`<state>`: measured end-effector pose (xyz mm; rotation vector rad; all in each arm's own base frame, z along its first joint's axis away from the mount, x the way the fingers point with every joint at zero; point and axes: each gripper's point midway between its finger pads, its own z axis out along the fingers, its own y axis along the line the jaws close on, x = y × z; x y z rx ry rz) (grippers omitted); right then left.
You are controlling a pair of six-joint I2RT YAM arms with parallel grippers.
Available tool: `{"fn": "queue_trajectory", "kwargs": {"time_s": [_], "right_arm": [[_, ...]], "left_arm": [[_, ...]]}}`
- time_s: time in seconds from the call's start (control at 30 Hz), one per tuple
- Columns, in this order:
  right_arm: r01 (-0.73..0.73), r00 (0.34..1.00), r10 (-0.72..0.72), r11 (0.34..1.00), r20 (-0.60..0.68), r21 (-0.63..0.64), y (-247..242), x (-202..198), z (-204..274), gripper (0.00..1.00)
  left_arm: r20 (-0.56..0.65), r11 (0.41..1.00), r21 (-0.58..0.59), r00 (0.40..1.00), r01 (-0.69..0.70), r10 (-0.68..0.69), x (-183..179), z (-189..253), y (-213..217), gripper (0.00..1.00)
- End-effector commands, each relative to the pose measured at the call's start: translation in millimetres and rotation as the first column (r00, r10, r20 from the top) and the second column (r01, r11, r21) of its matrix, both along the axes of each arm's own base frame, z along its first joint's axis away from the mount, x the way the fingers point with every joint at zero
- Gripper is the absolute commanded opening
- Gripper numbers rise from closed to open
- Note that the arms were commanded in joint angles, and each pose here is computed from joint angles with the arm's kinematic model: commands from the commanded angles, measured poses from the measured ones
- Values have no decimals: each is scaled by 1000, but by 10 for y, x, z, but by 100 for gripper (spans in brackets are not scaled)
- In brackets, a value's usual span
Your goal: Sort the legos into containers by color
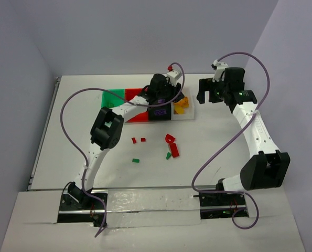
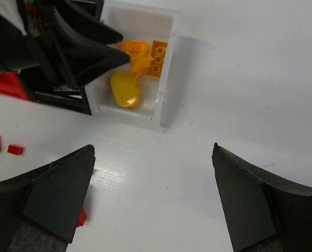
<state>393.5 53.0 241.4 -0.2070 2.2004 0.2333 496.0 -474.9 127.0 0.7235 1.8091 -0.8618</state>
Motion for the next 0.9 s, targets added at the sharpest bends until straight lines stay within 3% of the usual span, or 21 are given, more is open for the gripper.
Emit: {"fn": "queue_trajectory", "kwargs": {"time_s": [0.0, 0.03, 0.1, 0.3, 0.4, 0.5, 0.7, 0.87], "right_arm": [[-76, 996, 78, 996, -47, 39, 126, -171, -116, 100], [-83, 995, 86, 995, -55, 51, 153, -199, -140, 100], [-94, 992, 99, 994, -78, 62, 176, -278, -231, 100], [-216, 968, 222, 975, -121, 60, 406, -547, -408, 96], [-319, 935, 319, 947, -156, 28, 665, -708, -532, 93], [-412, 892, 402, 911, -208, -10, 928, -861, -711, 91], [-511, 791, 490, 858, -367, 43, 1356, -1205, -1070, 90], [-523, 705, 462, 851, -538, 45, 1452, -1395, -1426, 88]], "left_arm": [[96, 999, -39, 995, -16, 20, 99, 478, -55, 56], [113, 999, -38, 993, -15, 19, 96, 571, -43, 63], [134, 999, -42, 991, -16, 22, 88, 732, -23, 67], [187, 998, -64, 982, 6, 6, -134, 1450, 198, 67], [175, 997, -62, 984, 41, -30, -534, 1791, 635, 64], [119, 999, -29, 992, 45, -41, -886, 1772, 1149, 62], [41, 992, 71, 994, -104, 101, -1357, 1591, 2272, 62], [102, 964, 129, 970, -232, 220, -1606, 1636, 2884, 67]]}}
